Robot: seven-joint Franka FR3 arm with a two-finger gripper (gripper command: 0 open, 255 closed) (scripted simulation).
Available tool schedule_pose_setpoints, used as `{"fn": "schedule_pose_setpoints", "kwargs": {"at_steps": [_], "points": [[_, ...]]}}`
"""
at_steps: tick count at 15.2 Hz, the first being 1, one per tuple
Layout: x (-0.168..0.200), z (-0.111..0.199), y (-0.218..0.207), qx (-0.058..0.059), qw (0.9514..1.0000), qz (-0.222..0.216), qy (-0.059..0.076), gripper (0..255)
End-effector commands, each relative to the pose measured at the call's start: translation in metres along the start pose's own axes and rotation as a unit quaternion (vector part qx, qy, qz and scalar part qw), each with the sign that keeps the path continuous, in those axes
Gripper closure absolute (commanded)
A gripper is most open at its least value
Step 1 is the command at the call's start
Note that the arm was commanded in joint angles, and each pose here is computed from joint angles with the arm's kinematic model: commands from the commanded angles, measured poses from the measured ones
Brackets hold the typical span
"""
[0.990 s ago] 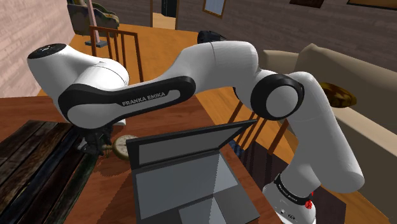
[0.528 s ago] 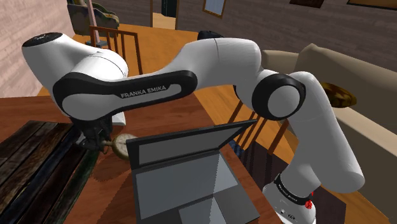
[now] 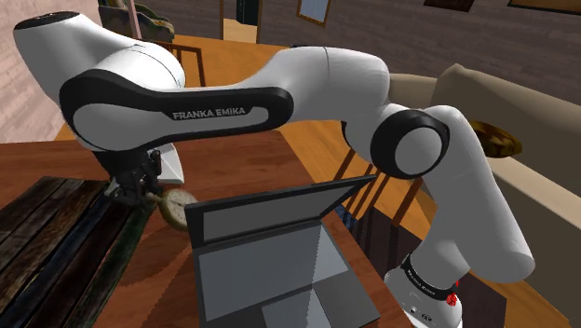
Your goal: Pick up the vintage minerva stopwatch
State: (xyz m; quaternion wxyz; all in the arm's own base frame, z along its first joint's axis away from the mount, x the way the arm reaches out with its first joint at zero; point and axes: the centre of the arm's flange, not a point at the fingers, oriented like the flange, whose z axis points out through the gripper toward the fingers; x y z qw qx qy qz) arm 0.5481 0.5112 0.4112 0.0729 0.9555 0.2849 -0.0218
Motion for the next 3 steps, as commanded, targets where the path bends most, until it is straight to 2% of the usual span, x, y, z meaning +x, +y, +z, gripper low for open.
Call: {"fn": "schedule_pose_setpoints", "kwargs": {"at_steps": [1,3], "points": [[-0.0008,-0.0103,0.0013,0.000,1.0000,0.000,0.000,255],[-0.0009,-0.0111,0.0014,0.000,1.0000,0.000,0.000,255]]}}
